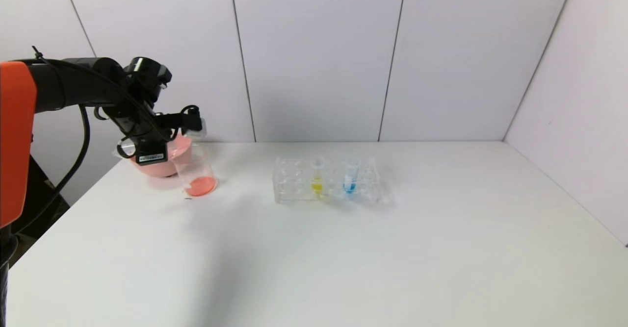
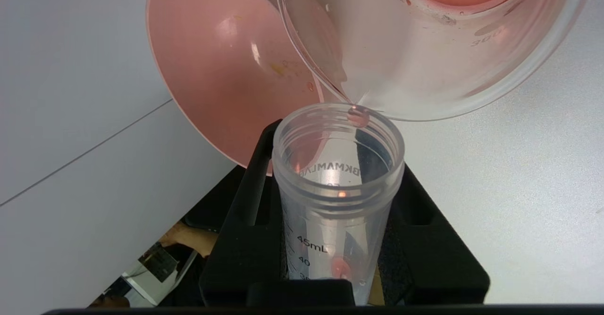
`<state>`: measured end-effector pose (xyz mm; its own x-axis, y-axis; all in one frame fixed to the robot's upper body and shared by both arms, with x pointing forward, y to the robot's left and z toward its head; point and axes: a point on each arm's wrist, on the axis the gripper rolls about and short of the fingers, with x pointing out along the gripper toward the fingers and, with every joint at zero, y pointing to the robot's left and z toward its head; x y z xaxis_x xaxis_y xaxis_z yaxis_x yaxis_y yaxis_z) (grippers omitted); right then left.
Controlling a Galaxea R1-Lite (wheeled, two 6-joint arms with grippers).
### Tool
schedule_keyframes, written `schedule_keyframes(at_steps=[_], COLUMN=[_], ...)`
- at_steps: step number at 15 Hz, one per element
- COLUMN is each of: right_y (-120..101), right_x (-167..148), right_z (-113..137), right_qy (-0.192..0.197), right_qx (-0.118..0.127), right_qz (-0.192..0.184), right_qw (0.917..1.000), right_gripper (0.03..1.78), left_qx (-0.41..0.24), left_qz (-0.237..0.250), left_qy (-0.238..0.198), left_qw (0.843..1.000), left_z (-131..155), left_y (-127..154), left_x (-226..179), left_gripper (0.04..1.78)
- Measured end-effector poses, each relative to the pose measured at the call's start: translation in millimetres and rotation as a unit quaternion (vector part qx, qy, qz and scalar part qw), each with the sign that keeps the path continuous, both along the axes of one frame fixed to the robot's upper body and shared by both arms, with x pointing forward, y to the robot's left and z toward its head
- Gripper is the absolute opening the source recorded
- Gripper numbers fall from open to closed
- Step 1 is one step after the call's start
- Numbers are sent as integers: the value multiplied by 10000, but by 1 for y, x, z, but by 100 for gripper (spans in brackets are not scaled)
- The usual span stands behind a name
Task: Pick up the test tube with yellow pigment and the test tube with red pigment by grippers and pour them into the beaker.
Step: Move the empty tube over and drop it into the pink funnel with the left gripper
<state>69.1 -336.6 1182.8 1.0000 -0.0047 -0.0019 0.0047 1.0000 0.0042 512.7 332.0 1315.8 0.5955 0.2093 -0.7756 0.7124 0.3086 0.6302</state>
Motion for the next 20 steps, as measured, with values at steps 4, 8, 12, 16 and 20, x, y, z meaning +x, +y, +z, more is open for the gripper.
schedule_keyframes(at_steps=[4,8,12,16,20], right_y=[0,0,0,0,0], right_x=[0,0,0,0,0], right_z=[0,0,0,0,0], right_qy=[0,-1,0,0,0], right_qx=[2,2,2,0,2], right_qz=[0,0,0,2,2], right_qw=[10000,10000,10000,10000,10000], right_gripper=[170,170,170,170,170], left_qx=[-1,-104,-788,-2158,-3667], left_qz=[26,262,872,1162,1435], left_qy=[92,-104,-671,-1171,-1612], left_qw=[10000,9995,9908,9624,9050], left_z=[11,36,59,68,78], left_y=[2,21,35,34,39], left_x=[-12,-31,-44,-41,-34], left_gripper=[53,53,53,53,53])
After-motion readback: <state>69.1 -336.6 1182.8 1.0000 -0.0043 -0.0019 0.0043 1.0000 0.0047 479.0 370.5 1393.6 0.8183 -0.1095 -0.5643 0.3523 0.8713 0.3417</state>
